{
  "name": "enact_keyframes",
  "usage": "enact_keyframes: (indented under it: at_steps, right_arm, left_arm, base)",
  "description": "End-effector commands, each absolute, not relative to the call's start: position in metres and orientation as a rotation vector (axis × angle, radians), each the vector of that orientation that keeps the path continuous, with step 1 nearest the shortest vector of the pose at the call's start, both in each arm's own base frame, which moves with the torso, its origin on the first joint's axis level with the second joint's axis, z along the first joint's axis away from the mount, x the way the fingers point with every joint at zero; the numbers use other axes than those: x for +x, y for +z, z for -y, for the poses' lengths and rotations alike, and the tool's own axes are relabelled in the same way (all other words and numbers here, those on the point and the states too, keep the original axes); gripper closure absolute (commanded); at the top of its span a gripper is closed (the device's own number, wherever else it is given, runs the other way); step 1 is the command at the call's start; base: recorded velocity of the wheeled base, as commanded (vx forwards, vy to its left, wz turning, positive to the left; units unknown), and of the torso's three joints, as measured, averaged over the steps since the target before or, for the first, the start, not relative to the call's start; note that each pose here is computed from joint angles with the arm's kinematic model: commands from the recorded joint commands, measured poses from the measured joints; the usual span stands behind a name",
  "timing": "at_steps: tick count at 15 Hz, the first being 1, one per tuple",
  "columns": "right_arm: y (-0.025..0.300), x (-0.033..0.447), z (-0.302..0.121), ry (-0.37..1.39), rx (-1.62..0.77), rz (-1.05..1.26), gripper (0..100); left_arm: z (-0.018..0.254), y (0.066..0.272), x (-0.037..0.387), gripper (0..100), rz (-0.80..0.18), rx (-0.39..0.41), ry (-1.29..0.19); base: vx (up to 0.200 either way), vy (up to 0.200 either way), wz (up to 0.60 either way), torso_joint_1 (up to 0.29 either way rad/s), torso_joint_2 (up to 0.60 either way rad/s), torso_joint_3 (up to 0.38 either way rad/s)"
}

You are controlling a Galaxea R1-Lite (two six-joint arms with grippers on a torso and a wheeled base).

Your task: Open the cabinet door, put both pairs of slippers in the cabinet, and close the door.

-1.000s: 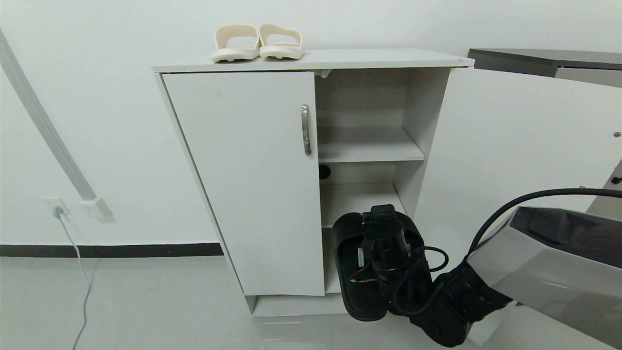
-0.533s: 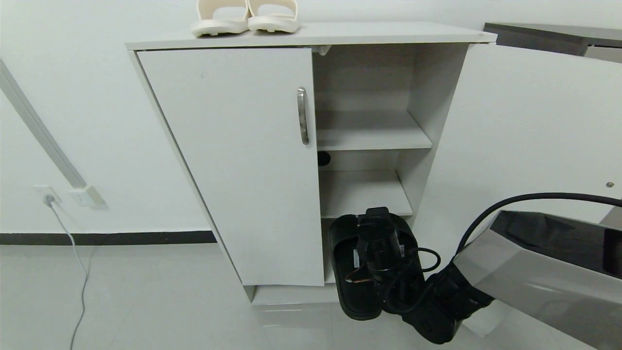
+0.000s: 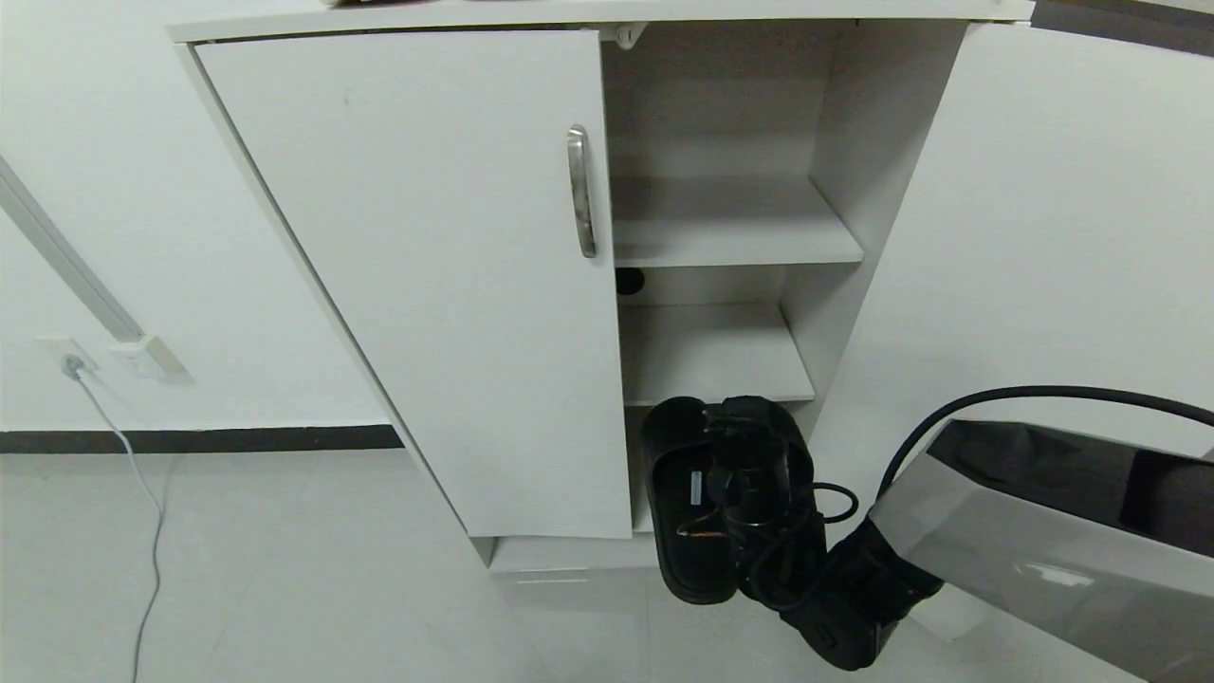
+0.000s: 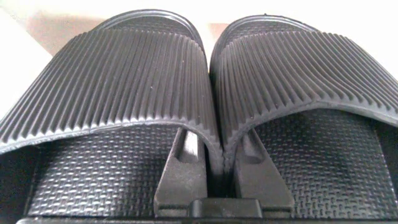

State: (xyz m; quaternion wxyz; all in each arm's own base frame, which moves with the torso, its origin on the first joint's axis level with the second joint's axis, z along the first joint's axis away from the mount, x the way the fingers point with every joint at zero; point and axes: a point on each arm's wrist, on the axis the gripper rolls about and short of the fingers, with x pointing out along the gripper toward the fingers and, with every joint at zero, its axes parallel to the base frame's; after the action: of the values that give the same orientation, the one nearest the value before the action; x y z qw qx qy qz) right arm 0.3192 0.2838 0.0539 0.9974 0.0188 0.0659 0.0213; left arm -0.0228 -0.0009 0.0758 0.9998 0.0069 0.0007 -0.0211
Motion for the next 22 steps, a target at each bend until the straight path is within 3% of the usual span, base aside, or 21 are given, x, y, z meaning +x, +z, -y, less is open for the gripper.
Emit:
enact_keyframes:
  at_steps: [1,13,22]
  right_arm:
    - [0.0367,0.3282,-0.2796,0.03,-0.005,-0.096,100]
    - [0.038,0.3318,-0.2766,0.027,-0.003,-0.047,100]
    - [0.0404,0.332,-0.2769,0.027,0.002,-0.039,100]
  left_arm:
    - [0.0009,0.0758,-0.0227,100,-0.003,0.014,-0.041]
    - [0.0008,0.0758,-0.0227,100,-0.003,0.012,-0.04]
    - [0.0008,0.0758,-0.0227,100,-0.003,0.011,-0.04]
  base:
    - [0.0,0.0,0.0,0.0,0.0,0.0]
    - [0.0,0.0,0.0,0.0,0.0,0.0]
    - [0.2,0.0,0.0,0.001,0.0,0.0]
